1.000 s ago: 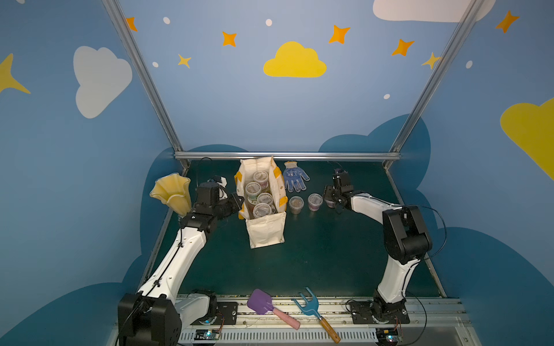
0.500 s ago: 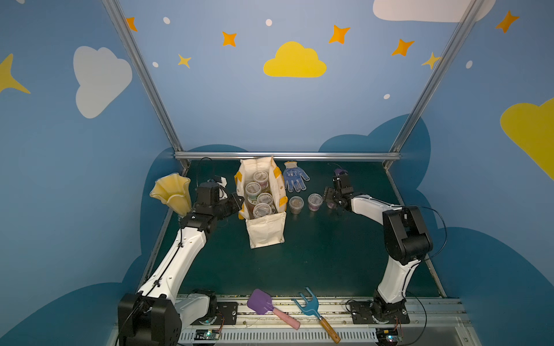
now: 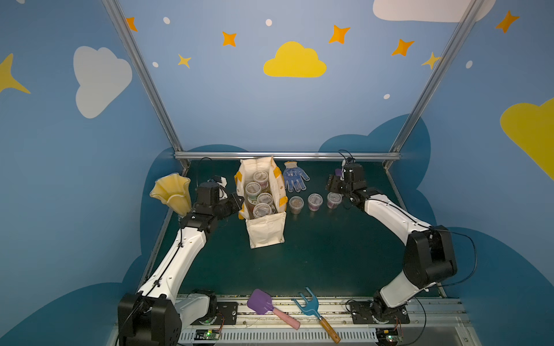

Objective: Take out the seed jars from the canvas bag
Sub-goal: Place the seed jar at the center of the board, then pick up the seed jar from the canvas bag.

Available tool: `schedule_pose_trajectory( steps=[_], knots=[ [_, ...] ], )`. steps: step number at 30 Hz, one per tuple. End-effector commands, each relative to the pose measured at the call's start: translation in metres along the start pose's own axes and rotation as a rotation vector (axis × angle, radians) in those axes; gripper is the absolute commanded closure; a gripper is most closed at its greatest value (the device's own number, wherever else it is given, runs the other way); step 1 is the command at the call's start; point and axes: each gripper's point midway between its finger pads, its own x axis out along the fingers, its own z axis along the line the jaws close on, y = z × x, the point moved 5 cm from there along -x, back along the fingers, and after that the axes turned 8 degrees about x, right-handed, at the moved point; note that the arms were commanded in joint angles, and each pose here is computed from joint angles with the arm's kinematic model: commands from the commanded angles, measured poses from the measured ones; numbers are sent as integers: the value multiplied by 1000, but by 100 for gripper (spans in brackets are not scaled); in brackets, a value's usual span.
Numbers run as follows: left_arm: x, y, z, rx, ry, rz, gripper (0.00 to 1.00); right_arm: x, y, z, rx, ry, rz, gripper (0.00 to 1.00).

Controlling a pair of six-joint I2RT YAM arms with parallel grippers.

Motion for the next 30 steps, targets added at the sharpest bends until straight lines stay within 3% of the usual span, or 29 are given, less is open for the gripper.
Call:
schedule_pose_trajectory(
  steps=[1, 6, 13, 20, 30],
  knots=[
    [-4, 1, -6, 19, 30, 2, 95, -39, -11, 65, -117, -245, 28, 15],
    [-5, 1, -6, 20, 32, 1, 95, -77, 1, 144, -283, -480, 120, 15],
    [-4, 3, -4, 15, 30, 3, 95, -93, 56, 212, -456, -524, 267, 15],
    [-4, 5, -4, 13, 31, 2, 95, -93, 98, 237, -532, -497, 360, 13],
    [-5, 6, -4, 9, 36, 2, 95, -92, 120, 244, -525, -477, 395, 12]
  ],
)
